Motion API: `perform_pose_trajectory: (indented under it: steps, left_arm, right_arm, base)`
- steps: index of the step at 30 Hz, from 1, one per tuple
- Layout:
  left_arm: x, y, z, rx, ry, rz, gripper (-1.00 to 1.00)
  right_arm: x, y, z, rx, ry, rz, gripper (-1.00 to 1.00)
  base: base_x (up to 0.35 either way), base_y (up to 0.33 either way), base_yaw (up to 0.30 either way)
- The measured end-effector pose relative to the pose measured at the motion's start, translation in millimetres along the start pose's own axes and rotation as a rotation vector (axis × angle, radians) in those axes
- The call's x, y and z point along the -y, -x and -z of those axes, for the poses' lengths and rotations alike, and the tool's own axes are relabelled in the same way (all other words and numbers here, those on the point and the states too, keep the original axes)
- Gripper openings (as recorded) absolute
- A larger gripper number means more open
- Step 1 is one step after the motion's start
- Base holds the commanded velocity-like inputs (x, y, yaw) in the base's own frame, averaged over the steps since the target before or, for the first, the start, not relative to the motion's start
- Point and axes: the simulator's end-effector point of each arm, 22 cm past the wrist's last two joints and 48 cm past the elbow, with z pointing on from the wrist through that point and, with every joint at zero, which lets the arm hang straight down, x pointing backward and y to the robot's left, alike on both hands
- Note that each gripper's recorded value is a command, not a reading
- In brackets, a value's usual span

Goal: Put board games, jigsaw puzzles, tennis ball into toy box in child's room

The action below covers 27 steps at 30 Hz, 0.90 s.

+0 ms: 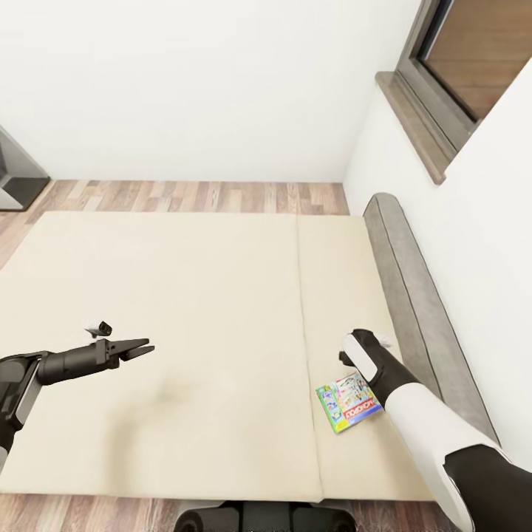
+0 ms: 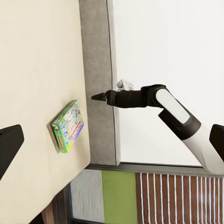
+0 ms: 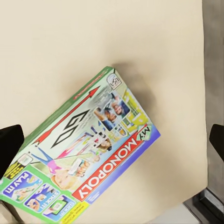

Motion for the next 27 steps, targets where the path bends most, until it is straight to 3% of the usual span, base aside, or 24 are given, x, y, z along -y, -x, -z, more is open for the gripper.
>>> perform_pose_trajectory:
  steps: [16, 23, 27]
  left_arm:
    - [-12.2, -4.4, -1.0, -0.006, 0.008, 0.020, 1.00]
    - [-16.2, -3.2, 2.9, -0.007, 0.018, 0.021, 1.00]
    - [-16.1, -3.3, 1.6, -0.013, 0.017, 0.015, 1.00]
  right_arm:
    - [-9.7, -11.4, -13.5, -0.028, 0.030, 0.006, 1.00]
    - [-22.3, -16.9, -19.4, -0.042, 0.089, 0.005, 1.00]
    - [-14.9, -16.8, -26.3, -0.046, 0.091, 0.001, 1.00]
  base:
    - [0.000, 0.000, 0.000]
    - [0.000, 0.000, 0.000]
    - [0.000, 0.000, 0.000]
